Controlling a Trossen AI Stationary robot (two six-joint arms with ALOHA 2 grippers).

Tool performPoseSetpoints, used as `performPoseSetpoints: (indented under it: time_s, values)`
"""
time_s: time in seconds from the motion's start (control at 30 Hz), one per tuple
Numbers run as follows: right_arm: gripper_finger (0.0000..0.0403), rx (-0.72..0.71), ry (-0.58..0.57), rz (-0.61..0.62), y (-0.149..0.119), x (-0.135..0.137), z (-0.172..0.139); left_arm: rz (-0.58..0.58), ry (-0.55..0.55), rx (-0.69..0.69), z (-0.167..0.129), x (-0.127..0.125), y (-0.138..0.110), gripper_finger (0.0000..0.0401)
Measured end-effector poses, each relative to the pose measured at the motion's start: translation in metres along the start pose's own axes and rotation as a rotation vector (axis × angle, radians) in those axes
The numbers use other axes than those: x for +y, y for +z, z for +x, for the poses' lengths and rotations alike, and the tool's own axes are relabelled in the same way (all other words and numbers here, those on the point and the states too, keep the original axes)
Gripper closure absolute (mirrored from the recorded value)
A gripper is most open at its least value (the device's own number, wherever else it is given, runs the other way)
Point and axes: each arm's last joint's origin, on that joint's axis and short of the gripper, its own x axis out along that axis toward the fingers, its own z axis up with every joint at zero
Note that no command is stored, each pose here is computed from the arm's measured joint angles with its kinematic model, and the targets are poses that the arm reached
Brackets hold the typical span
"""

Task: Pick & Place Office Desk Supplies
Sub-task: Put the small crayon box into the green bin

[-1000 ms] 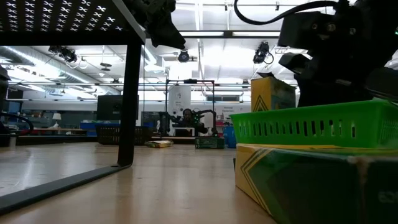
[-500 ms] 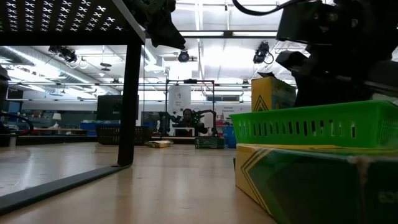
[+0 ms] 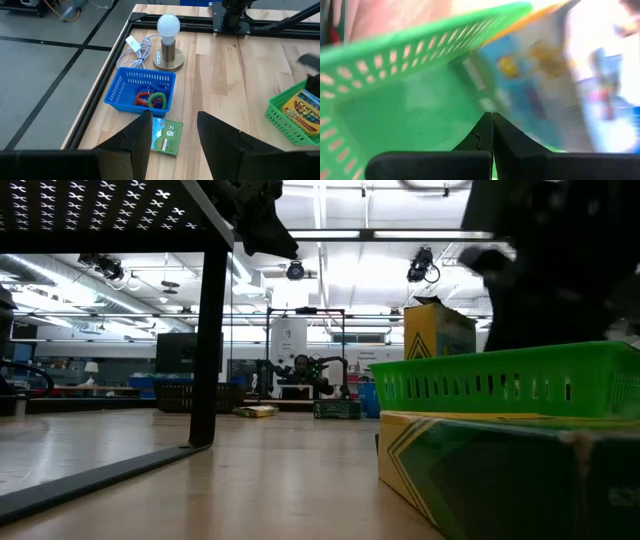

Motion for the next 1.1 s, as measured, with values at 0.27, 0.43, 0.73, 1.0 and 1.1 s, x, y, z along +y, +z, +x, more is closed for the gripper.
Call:
performPoseSetpoints:
  time_s: [0.27,0.43,0.73,1.0,1.1]
  values:
    - [0.0403,-0.057,-0.075,-0.077,0.028,-0.003,-0.041,0.032,-0.062,-0.011,0.0,-0.002,0.0,0.0235]
    - [0.039,-0.086,-0.074,-0.087,0.044,-0.008,-0.068,0.086,-0.133,0.022,0.0,-0.007,-0.004,0.0235]
    - [0.0382,-0.221,-0.029,-0.035,0.046,-0.043,-0.09,0.169,-0.137,0.048,-0.007,-0.007,-0.007,0.0235]
    - [0.0381,-0.697,0.31,0.002,0.025,-0.078,-0.102,0.166,-0.098,-0.247,-0.052,0.003,-0.02,0.0235]
    - [0.038,-0.784,0.307,0.03,0.006,-0.092,-0.102,0.106,-0.127,-0.357,-0.071,-0.004,-0.035,0.0235]
